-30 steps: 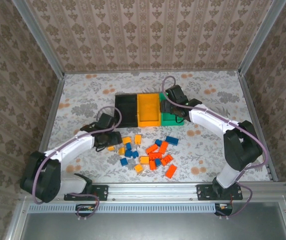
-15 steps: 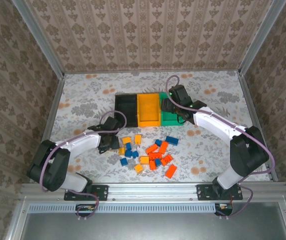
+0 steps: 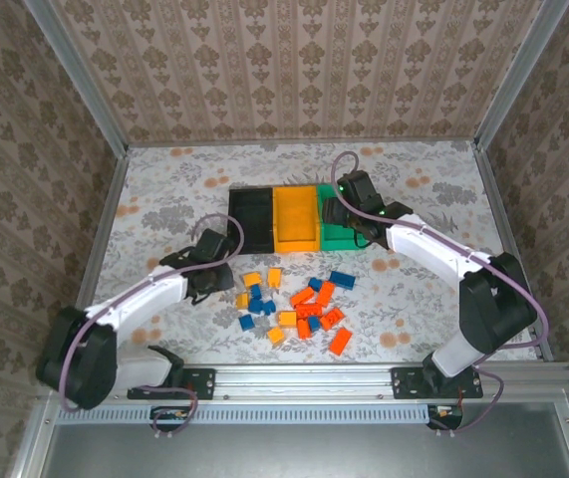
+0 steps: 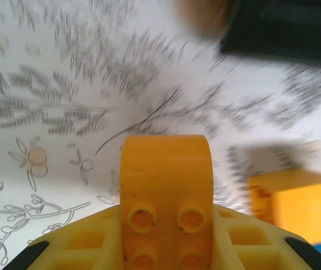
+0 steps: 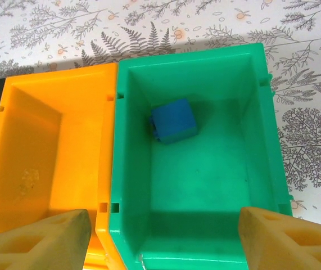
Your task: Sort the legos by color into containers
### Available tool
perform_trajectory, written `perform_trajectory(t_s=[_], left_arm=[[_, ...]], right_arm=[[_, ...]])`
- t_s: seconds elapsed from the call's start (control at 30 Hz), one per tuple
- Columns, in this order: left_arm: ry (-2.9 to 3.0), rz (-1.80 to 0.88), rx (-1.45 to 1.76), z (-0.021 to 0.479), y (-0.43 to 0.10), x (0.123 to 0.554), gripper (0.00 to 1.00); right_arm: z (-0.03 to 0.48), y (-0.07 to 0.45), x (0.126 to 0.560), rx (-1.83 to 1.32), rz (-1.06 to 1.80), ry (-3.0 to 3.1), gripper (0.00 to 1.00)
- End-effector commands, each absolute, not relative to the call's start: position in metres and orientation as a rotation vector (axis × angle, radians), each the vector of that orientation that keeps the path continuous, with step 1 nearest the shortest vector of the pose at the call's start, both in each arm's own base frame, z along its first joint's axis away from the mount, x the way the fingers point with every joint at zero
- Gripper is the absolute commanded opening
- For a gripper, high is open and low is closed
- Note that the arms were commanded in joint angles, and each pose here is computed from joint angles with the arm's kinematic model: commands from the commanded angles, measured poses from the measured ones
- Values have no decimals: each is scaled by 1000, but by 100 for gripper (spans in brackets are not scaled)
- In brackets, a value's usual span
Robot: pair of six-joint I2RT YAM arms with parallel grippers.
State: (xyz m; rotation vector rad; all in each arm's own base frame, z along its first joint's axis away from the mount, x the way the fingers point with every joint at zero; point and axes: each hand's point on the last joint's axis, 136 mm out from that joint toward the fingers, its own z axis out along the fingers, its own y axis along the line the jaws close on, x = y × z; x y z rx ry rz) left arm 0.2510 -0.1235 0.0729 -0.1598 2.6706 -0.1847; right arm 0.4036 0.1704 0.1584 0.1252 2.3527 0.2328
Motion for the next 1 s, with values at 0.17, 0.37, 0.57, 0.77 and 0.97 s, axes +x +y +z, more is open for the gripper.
perform_trajectory(t_s=[0.17,0.37,0.57,0.77,0.97], left_arm=[[2446,-311,-133,157,-154,343,29],[2434,-353,-180,146,-164,405,29],[2481,-382,-151,126,-183,429,29],[2485,-417,-127,123,-195,432,49],[2465,-476,-111,135,-204,430,67]], right_arm=[[154,163,395,171,233,2366,71],[145,156,386,178,200,2398,71],[138,150,370,169,201,2428,71],[118,151,342,117,247,2504,73],[101,167,308,-10,312,2605,76]])
